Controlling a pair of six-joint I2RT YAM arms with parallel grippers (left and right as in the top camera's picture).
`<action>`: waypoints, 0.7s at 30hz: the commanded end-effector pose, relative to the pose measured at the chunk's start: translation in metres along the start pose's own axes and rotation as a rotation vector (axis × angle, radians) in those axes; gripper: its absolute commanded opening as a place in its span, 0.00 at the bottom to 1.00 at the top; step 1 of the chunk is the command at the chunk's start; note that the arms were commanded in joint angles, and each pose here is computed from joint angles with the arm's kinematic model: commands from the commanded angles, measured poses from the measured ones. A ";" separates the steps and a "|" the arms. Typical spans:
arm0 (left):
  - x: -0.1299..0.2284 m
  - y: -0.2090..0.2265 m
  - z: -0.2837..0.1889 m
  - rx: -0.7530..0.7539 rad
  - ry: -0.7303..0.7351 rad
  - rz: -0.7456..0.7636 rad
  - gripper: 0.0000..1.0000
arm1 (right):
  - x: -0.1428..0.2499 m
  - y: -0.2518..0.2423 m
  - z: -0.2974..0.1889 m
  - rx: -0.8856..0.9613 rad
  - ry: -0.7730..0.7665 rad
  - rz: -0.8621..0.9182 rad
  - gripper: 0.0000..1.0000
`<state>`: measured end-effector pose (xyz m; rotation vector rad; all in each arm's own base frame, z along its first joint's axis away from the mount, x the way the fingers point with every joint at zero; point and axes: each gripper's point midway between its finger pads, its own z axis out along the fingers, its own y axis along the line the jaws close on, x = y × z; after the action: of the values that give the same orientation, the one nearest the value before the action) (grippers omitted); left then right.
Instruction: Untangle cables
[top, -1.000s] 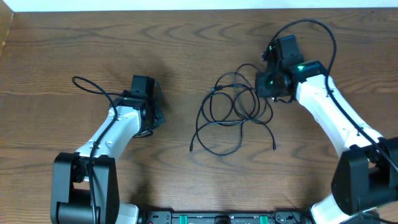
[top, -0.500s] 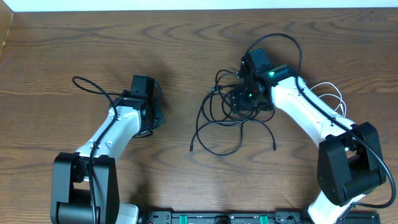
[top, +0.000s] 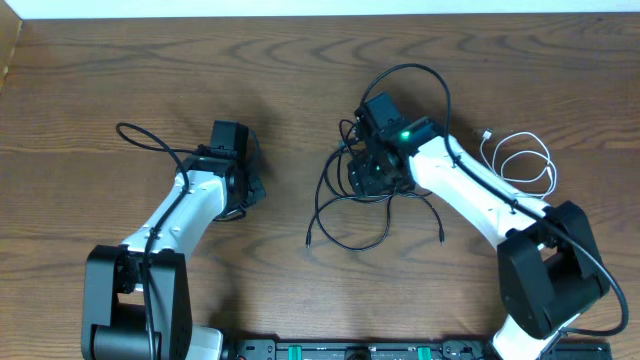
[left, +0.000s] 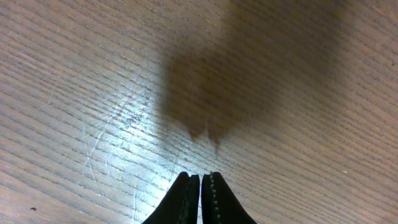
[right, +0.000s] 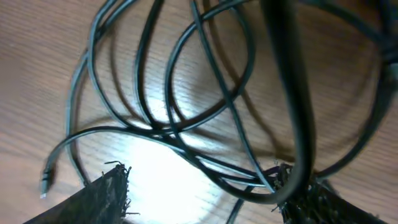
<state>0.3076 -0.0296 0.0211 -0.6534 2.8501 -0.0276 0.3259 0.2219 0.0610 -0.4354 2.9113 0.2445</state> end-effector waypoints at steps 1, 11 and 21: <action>0.005 0.005 0.004 -0.016 0.014 -0.014 0.10 | -0.006 -0.025 0.001 0.182 -0.041 -0.022 0.76; 0.004 0.005 0.004 -0.016 0.013 -0.015 0.10 | -0.033 -0.013 -0.024 0.228 -0.131 -0.081 0.84; 0.004 0.005 0.004 -0.016 0.013 -0.015 0.10 | -0.020 0.036 -0.021 0.169 -0.118 -0.310 0.68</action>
<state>0.3076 -0.0296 0.0211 -0.6534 2.8501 -0.0276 0.3315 0.2518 0.0898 -0.7195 2.7028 -0.0083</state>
